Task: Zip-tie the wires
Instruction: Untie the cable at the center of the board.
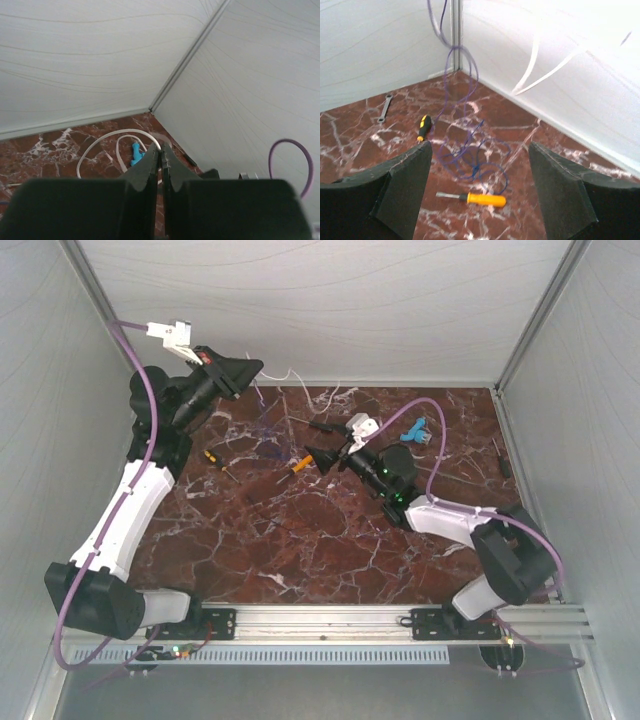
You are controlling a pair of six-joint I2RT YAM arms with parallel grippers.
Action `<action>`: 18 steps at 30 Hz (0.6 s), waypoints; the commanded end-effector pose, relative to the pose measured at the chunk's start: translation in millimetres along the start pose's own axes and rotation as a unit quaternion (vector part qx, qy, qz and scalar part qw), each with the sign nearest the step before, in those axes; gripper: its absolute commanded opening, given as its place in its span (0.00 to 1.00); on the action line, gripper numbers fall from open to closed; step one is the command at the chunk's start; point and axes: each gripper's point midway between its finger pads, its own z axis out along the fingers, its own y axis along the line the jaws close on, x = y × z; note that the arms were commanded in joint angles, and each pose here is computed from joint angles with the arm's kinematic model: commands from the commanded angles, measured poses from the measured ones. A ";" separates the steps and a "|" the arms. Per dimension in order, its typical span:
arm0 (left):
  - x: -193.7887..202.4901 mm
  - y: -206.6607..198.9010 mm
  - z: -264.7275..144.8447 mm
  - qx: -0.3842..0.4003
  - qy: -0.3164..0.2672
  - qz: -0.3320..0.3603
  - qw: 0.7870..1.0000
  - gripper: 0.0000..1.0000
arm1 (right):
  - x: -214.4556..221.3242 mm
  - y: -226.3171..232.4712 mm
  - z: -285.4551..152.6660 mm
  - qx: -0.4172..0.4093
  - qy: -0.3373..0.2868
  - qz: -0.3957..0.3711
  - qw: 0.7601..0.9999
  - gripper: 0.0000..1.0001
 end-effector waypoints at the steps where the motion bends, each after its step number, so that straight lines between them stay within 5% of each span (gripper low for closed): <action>1: -14.7 -30.7 -3.4 0.064 -0.004 0.024 0.998 0.00 | -64.5 -8.4 23.1 0.011 -0.116 -0.048 0.992 0.76; 18: -3.8 -39.9 -9.9 0.094 0.016 0.035 0.995 0.00 | -63.2 9.3 46.8 -0.052 -0.099 -0.046 0.993 0.80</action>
